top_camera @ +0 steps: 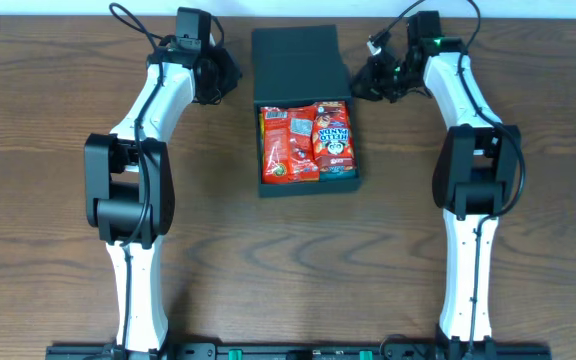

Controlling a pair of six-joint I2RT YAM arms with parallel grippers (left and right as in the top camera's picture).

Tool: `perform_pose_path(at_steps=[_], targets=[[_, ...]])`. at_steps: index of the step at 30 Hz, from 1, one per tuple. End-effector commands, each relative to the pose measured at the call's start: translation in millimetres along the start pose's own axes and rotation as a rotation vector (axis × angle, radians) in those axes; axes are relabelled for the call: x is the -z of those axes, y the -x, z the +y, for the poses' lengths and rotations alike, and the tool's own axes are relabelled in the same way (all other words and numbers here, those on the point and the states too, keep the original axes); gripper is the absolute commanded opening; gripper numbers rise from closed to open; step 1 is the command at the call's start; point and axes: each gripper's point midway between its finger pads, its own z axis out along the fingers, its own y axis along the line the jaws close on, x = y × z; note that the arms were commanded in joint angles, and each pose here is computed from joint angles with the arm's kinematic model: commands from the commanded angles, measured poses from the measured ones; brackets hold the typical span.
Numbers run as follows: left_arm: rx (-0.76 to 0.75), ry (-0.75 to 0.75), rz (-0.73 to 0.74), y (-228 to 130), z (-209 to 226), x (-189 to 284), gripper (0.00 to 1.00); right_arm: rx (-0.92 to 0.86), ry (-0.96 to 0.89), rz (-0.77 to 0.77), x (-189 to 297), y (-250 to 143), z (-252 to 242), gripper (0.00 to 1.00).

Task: Pack container
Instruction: 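Move both grippers to the raised lid's sides and grip its edges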

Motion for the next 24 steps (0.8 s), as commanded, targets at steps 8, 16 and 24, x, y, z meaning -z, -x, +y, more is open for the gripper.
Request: perform_pose_path(at_steps=[8,16,24], targets=[[0.041,0.014,0.005,9.9,15.5,4.0,0.06,-0.042,0.026,-0.053,20.9,14.3,-8.7,0.02],[0.122,0.079,0.154,-26.9,30.8,7.0,0.06,-0.133,-0.074,0.115,18.5,-35.5,-23.9,0.02],[0.112,0.068,0.193,-40.4,22.0,5.5,0.06,-0.105,-0.216,0.417,15.2,-113.9,-20.5,0.02]])
